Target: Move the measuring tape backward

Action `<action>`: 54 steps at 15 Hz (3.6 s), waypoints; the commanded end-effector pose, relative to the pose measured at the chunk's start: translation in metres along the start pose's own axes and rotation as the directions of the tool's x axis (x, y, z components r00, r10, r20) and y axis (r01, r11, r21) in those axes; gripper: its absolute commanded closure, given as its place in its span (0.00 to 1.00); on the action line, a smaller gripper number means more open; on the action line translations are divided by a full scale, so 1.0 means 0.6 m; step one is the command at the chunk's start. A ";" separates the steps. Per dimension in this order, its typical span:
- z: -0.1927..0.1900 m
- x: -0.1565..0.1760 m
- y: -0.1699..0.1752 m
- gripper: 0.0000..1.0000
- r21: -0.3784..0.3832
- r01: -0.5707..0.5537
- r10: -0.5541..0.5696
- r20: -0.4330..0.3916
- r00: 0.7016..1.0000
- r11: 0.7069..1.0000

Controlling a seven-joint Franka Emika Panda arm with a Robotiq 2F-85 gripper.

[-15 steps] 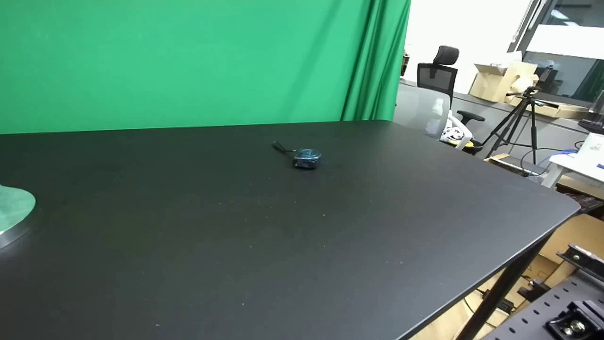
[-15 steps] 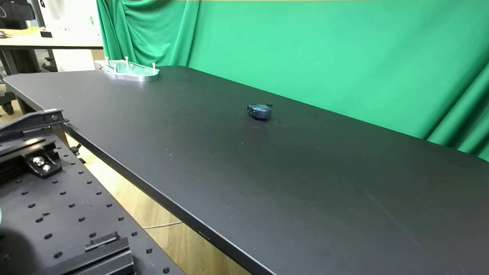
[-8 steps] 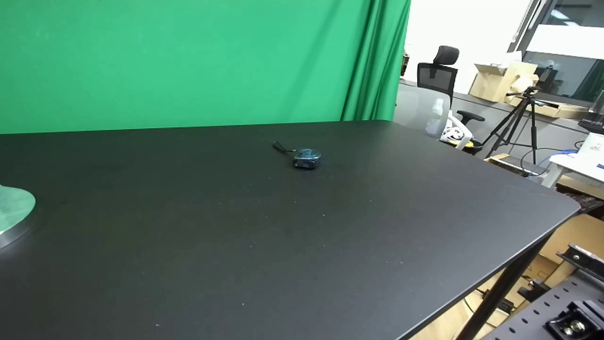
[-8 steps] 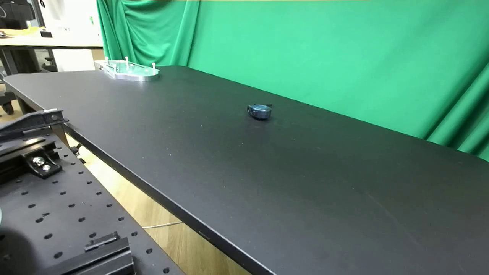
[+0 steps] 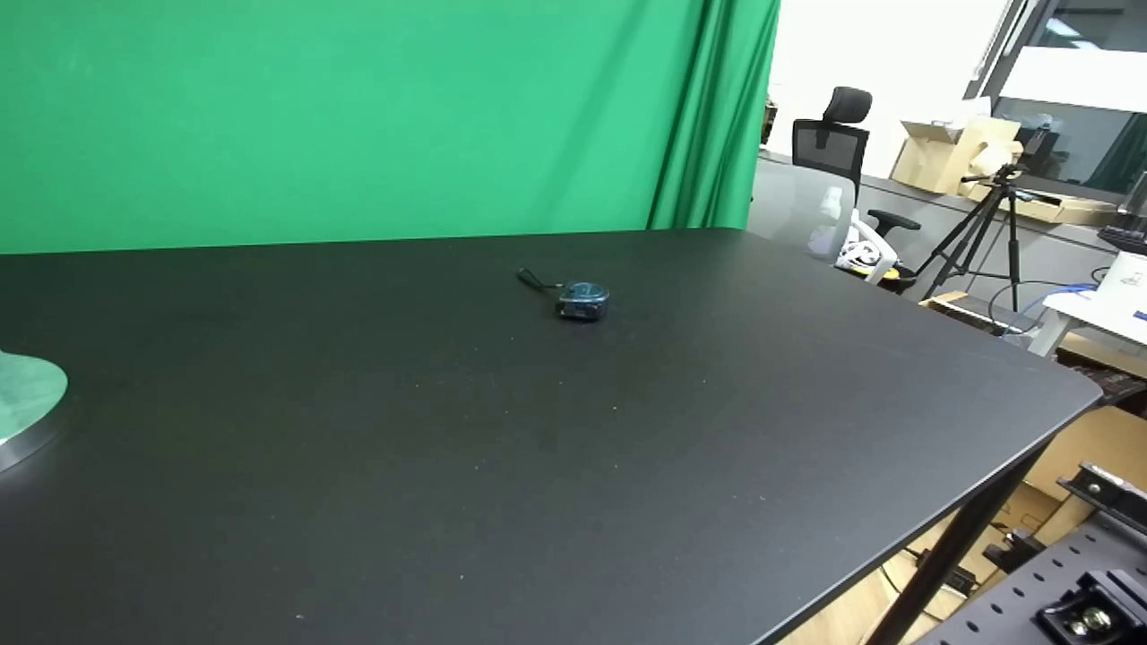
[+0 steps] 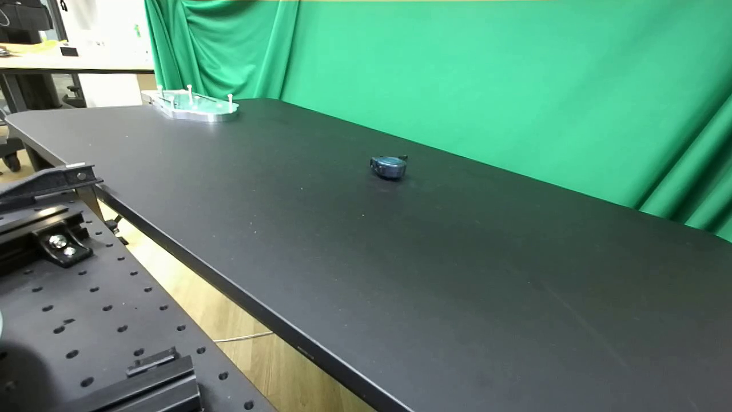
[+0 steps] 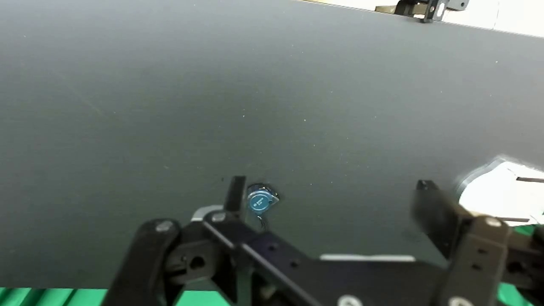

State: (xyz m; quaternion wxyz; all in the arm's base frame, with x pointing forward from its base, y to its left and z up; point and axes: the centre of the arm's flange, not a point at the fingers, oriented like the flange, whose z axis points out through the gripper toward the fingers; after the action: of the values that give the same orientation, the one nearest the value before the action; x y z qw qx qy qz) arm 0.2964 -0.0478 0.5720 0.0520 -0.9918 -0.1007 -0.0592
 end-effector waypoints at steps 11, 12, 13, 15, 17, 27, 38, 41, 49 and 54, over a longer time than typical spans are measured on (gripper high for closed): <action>0.224 0.219 0.147 0.00 -0.079 -0.421 0.412 -0.110 0.904 0.903; 0.246 0.234 0.147 0.00 -0.082 -0.430 0.421 -0.103 0.901 0.899; 0.267 0.248 0.146 0.00 -0.088 -0.434 0.427 -0.095 0.899 0.896; 0.306 0.276 0.138 0.00 -0.091 -0.438 0.433 -0.068 0.899 0.894; 0.345 0.301 0.125 0.00 -0.089 -0.443 0.442 -0.037 0.896 0.892; 0.512 0.363 0.059 0.00 -0.025 -0.480 0.480 -0.004 0.877 0.877; 0.557 0.380 0.083 0.00 -0.051 -0.457 0.459 0.050 0.887 0.888; 0.598 0.403 0.112 0.00 -0.069 -0.475 0.479 0.087 0.873 0.877; 0.677 0.464 0.132 0.00 -0.090 -0.450 0.459 0.151 0.876 0.888; 0.701 0.478 0.116 0.00 -0.090 -0.439 0.448 0.196 0.872 0.894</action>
State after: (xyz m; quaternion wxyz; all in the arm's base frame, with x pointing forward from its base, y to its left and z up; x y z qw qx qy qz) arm 0.6198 -0.0163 0.1885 0.0353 -0.9902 0.1283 0.0432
